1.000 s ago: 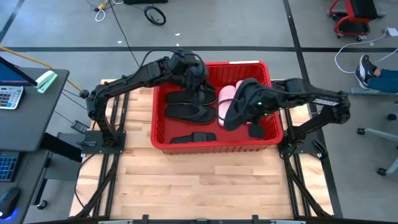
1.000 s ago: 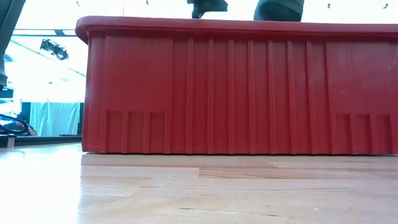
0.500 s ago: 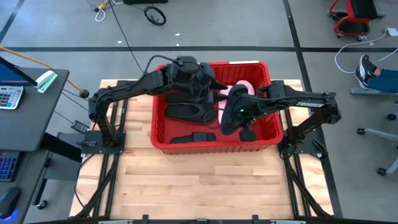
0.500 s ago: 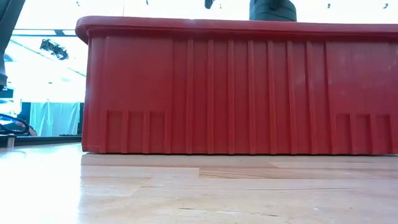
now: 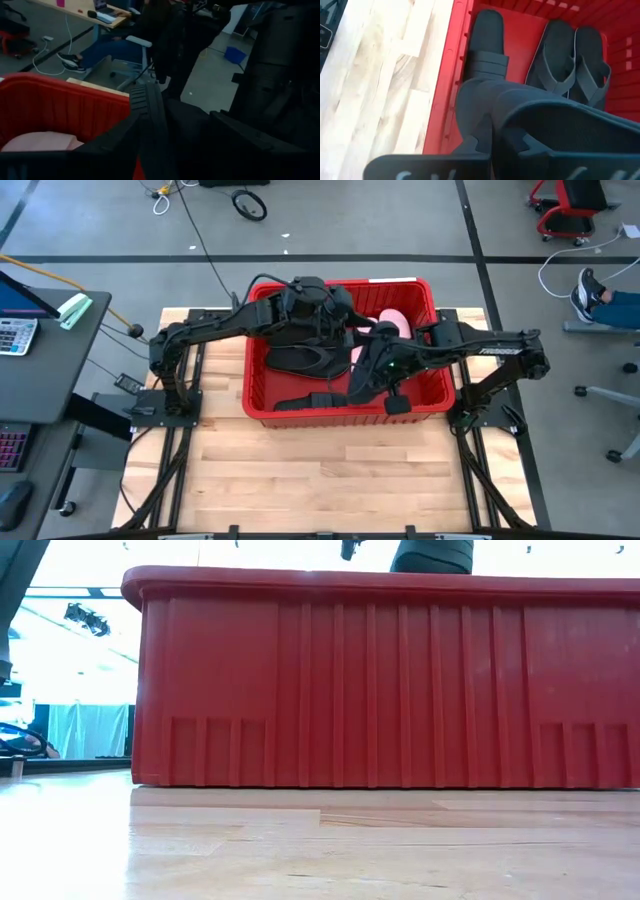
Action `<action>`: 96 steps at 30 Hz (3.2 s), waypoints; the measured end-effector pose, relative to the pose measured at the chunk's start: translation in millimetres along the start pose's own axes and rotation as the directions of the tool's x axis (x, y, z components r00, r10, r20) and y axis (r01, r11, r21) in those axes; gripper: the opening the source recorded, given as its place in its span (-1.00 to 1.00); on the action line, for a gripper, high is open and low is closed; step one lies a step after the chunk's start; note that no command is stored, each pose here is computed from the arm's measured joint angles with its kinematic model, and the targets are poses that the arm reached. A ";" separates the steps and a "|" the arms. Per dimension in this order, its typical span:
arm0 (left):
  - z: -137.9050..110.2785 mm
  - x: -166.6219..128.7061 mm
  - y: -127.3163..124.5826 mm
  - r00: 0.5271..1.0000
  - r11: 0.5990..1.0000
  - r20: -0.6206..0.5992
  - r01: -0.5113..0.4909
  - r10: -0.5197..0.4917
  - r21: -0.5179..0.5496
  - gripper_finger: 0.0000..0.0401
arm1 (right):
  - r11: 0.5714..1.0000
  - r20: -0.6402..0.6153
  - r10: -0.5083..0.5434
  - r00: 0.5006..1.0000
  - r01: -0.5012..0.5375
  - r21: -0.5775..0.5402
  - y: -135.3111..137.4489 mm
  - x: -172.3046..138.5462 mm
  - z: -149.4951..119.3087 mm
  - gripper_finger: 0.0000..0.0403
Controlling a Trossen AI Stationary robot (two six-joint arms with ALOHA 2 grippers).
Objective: Pick and place slides into bin
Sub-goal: Put the other black pair slides into the bin
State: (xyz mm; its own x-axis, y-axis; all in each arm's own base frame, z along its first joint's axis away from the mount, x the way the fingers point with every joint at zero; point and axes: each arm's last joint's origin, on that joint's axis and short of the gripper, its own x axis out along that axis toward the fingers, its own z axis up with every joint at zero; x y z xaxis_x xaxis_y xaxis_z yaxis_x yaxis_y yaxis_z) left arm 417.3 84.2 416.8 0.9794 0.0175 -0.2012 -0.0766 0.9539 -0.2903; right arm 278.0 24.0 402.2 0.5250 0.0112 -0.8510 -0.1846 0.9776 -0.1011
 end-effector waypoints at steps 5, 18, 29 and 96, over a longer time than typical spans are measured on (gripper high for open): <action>-0.1 0.3 0.1 1.000 1.000 0.001 -0.002 0.002 -0.017 0.18 | 1.000 -0.007 0.003 1.000 -0.003 -0.012 4.6 -0.2 -0.2 -0.95; 1.0 -4.4 7.0 0.996 0.994 -0.005 -0.094 0.095 0.058 0.42 | 0.997 -0.083 -0.079 0.993 0.078 -0.025 3.1 -6.1 -10.1 -0.95; -1.3 -2.5 19.3 0.991 0.990 -0.020 -0.132 0.133 0.049 0.43 | 0.993 -0.001 -0.116 0.993 0.116 -0.027 1.6 -12.5 -5.8 -0.95; -9.0 -0.8 -2.2 0.991 0.989 -0.065 -0.108 0.115 0.105 0.45 | 0.980 0.059 -0.177 0.982 0.170 0.105 -1.1 -11.9 1.3 -0.95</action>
State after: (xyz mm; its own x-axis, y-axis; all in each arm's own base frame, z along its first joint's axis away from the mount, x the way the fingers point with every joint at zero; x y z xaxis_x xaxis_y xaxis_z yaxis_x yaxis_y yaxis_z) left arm 415.1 79.4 409.2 0.9498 0.1080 -0.2938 -0.1622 0.9725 -0.1669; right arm 273.0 23.0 413.1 0.5978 -0.1497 -0.7876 -0.0041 0.9818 -0.1897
